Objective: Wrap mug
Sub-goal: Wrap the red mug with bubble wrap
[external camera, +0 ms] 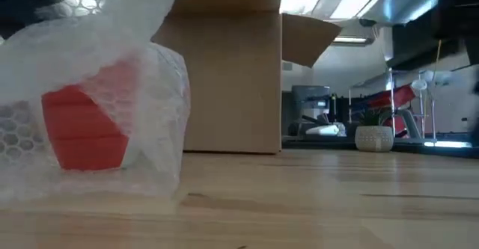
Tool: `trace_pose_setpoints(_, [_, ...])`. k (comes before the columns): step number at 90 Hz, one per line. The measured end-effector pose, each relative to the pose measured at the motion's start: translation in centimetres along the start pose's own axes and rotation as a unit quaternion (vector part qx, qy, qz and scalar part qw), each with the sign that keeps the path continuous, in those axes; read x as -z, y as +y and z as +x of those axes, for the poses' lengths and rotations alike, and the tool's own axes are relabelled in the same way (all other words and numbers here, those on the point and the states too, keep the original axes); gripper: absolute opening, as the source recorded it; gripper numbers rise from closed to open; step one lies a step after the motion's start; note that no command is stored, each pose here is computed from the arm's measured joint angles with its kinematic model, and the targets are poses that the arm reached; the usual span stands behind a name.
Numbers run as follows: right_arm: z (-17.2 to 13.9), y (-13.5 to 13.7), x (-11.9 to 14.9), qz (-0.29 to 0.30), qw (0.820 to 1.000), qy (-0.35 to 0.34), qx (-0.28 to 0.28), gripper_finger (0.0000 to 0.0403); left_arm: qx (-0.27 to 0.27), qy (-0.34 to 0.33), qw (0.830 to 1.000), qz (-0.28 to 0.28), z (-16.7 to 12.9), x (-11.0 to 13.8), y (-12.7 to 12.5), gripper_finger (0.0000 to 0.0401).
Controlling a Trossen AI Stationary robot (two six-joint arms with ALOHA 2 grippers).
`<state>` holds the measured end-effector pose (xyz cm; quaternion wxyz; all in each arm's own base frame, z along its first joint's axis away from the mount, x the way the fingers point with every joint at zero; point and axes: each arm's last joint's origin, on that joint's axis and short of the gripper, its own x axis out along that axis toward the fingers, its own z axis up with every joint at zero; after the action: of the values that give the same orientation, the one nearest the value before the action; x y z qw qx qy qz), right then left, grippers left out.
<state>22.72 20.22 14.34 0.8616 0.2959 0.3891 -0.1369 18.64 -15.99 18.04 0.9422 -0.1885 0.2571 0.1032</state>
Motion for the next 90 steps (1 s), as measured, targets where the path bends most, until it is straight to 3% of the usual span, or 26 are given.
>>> trace_pose_setpoints(12, [1.9,2.4,-3.2,-0.067,0.994,-0.047,-0.073,0.0000,-0.014,-0.007,1.000,-0.013,0.6,-0.6,0.5,0.0000])
trace_pose_setpoints(31, [4.5,5.4,-8.8,-0.157,0.984,-0.047,-0.075,0.0000,-0.036,-0.018,0.999,-0.025,1.5,-1.6,1.2,0.0000])
trace_pose_setpoints(38, [5.5,6.6,-10.6,-0.171,0.979,-0.037,-0.102,0.0000,-0.038,-0.021,0.999,-0.024,1.7,-1.7,1.4,0.0000])
trace_pose_setpoints(54, [7.1,8.8,-13.1,-0.220,0.969,-0.023,-0.114,0.0000,-0.043,-0.023,0.999,-0.022,1.8,-1.9,1.5,0.0000])
trace_pose_setpoints(68, [5.5,12.0,-16.0,-0.264,0.948,-0.087,-0.154,0.0000,-0.042,-0.023,0.999,-0.021,1.8,-1.9,1.5,0.0000])
trace_pose_setpoints(76, [4.7,12.7,-17.4,-0.278,0.942,-0.115,-0.149,0.0000,-0.039,-0.025,0.999,-0.018,1.8,-2.0,1.5,0.0000])
trace_pose_setpoints(90, [4.9,11.4,-20.1,-0.263,0.952,-0.110,-0.108,0.0000,-0.034,-0.028,0.999,-0.017,1.9,-2.0,1.4,0.0000])
